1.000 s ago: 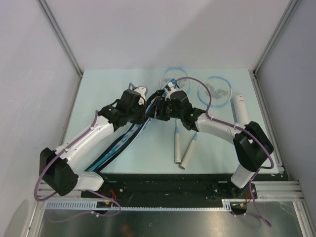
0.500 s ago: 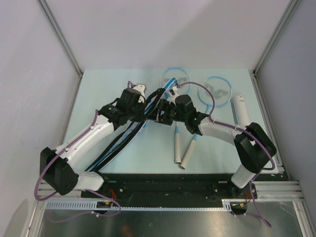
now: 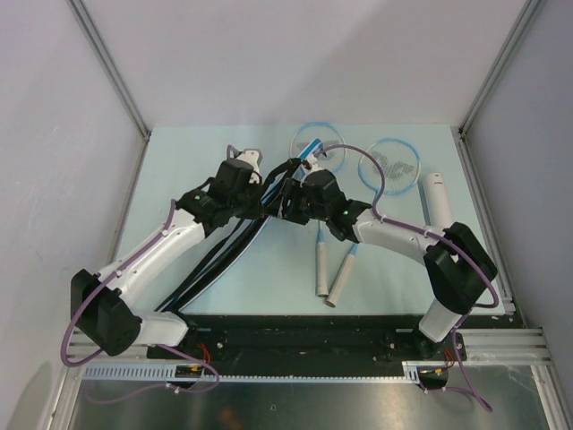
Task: Pack up the badminton gear
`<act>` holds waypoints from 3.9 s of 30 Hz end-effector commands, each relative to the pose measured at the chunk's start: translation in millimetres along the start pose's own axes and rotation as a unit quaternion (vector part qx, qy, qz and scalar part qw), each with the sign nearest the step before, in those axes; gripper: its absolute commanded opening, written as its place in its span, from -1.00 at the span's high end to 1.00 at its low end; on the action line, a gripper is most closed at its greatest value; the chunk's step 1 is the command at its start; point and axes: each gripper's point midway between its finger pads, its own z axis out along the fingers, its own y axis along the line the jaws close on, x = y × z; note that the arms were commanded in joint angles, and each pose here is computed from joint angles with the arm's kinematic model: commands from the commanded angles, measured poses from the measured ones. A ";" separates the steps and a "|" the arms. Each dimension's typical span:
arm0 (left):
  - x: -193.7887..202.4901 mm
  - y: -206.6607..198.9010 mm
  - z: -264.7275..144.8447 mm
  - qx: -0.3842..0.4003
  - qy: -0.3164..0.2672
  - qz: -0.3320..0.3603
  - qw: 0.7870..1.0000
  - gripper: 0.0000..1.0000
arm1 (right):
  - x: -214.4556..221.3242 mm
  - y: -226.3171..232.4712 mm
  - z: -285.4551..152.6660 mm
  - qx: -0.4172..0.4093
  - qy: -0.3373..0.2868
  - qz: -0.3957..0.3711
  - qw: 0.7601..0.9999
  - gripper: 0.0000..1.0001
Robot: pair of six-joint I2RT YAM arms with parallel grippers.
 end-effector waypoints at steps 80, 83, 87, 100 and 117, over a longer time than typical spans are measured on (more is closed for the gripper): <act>-37.5 61.8 24.9 -0.039 -0.050 -0.133 0.989 0.51 | -37.3 24.1 55.2 -0.131 0.106 -0.295 0.940 1.00; -38.0 64.6 29.5 -0.046 -0.052 -0.125 0.990 0.23 | -34.9 25.9 57.7 -0.143 0.114 -0.300 0.936 1.00; -36.0 75.5 33.8 -0.069 -0.053 -0.116 0.989 -0.09 | -28.8 30.2 55.0 -0.164 0.125 -0.300 0.932 1.00; -44.6 88.7 47.8 -0.065 -0.040 -0.100 0.992 0.50 | -22.4 36.4 54.7 -0.179 0.134 -0.312 0.923 1.00; -40.2 156.9 17.0 -0.163 -0.018 -0.179 0.970 1.00 | -85.6 -56.9 99.8 0.180 0.048 -0.336 0.923 -0.15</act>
